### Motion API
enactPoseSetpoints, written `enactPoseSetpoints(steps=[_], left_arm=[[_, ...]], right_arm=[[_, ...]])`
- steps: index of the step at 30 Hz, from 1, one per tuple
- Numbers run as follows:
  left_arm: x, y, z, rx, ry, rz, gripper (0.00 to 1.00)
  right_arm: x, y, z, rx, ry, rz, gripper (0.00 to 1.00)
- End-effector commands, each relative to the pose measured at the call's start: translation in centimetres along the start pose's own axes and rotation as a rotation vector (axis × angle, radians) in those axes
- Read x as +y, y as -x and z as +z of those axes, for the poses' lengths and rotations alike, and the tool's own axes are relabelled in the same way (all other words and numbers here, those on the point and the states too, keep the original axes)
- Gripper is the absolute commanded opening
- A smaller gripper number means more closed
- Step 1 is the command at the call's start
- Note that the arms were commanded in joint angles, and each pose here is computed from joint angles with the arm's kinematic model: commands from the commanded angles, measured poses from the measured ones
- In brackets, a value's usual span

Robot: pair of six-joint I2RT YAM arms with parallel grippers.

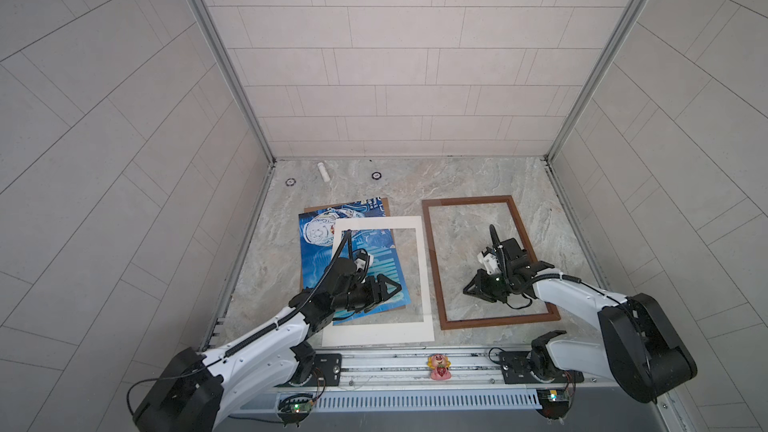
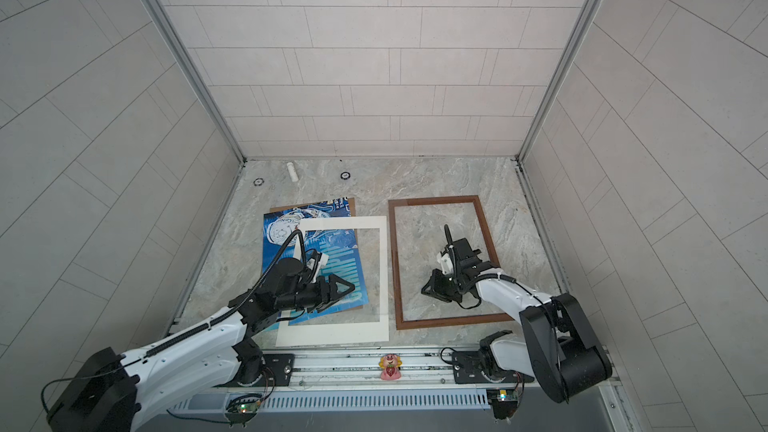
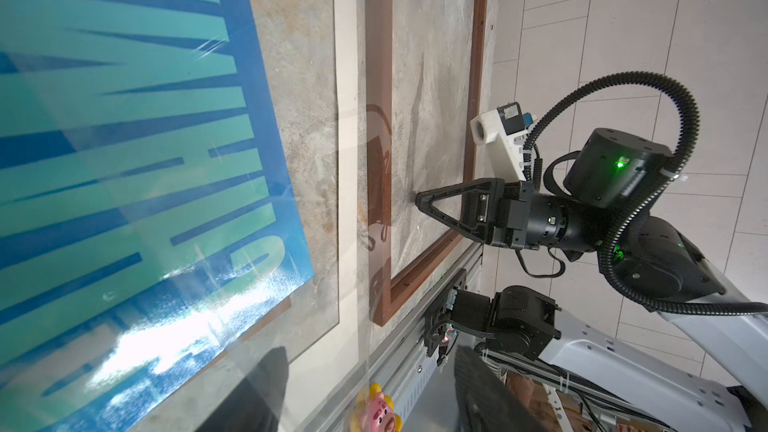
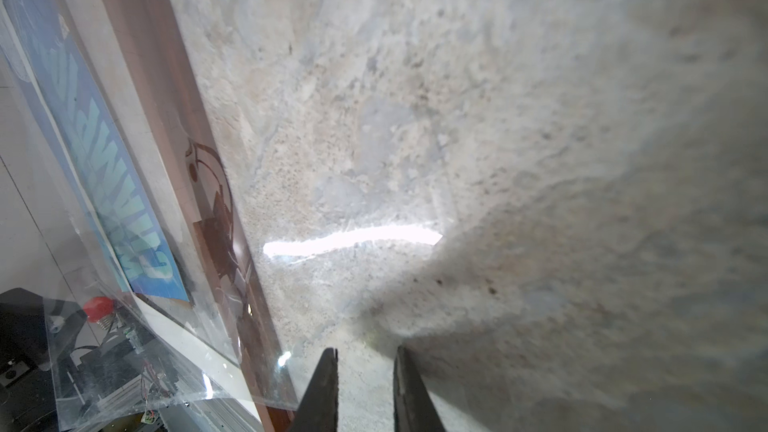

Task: Put the photo into the frame

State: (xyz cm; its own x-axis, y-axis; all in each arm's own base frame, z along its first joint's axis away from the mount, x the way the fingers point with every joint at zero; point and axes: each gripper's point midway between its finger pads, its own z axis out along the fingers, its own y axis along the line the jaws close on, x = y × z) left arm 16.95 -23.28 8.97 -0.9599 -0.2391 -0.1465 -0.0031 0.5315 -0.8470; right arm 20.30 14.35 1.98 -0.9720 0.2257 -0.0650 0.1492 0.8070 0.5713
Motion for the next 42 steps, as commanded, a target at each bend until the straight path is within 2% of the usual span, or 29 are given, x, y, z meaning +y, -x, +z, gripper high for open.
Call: enactPoseSetpoints(steps=[1,3,10,12,14,18,21,24,29,32,37,42], left_arm=[[0.3,0.4,0.7,-0.007,0.007,0.001,0.65],[1.9,0.2,1.2,0.002,0.058,-0.035,0.53],[3.8,0.6,1.7,-0.035,0.123,-0.047,0.43],[3.5,1.0,1.6,-0.059,0.118,-0.04,0.29],[3.0,1.7,1.5,-0.091,0.104,-0.032,0.23],[1.6,3.0,1.1,-0.139,0.096,-0.013,0.03],[-1.2,4.4,0.7,-0.168,0.065,0.031,0.0],[-3.8,5.6,0.3,-0.177,0.05,0.079,0.0],[-8.8,7.5,0.1,-0.15,0.04,0.156,0.0],[-12.3,9.1,0.9,-0.13,0.004,0.199,0.0],[-19.6,13.4,2.7,-0.15,-0.076,0.274,0.0],[-30.9,17.4,4.7,-0.145,-0.279,0.366,0.0]], right_arm=[[-0.9,-0.5,0.3,0.019,-0.042,0.004,0.21],[-0.8,-0.5,0.3,0.018,-0.034,0.009,0.21],[0.1,-0.2,-0.3,-0.001,-0.008,0.006,0.21],[0.4,-0.1,-0.6,0.0,-0.001,0.001,0.24],[0.8,0.1,-0.9,-0.005,0.006,-0.007,0.29],[2.0,1.1,-2.0,-0.02,0.011,-0.04,0.44],[3.0,2.4,-3.6,-0.054,0.023,-0.063,0.5],[2.9,4.3,-6.1,-0.132,0.009,-0.043,0.52],[0.1,8.1,-11.2,-0.349,-0.055,-0.009,0.57],[-2.0,9.9,-13.8,-0.444,-0.077,0.064,0.59],[-3.9,10.5,-13.5,-0.466,-0.031,0.229,0.65],[-8.0,8.5,-12.8,-0.494,-0.086,0.341,0.66]])
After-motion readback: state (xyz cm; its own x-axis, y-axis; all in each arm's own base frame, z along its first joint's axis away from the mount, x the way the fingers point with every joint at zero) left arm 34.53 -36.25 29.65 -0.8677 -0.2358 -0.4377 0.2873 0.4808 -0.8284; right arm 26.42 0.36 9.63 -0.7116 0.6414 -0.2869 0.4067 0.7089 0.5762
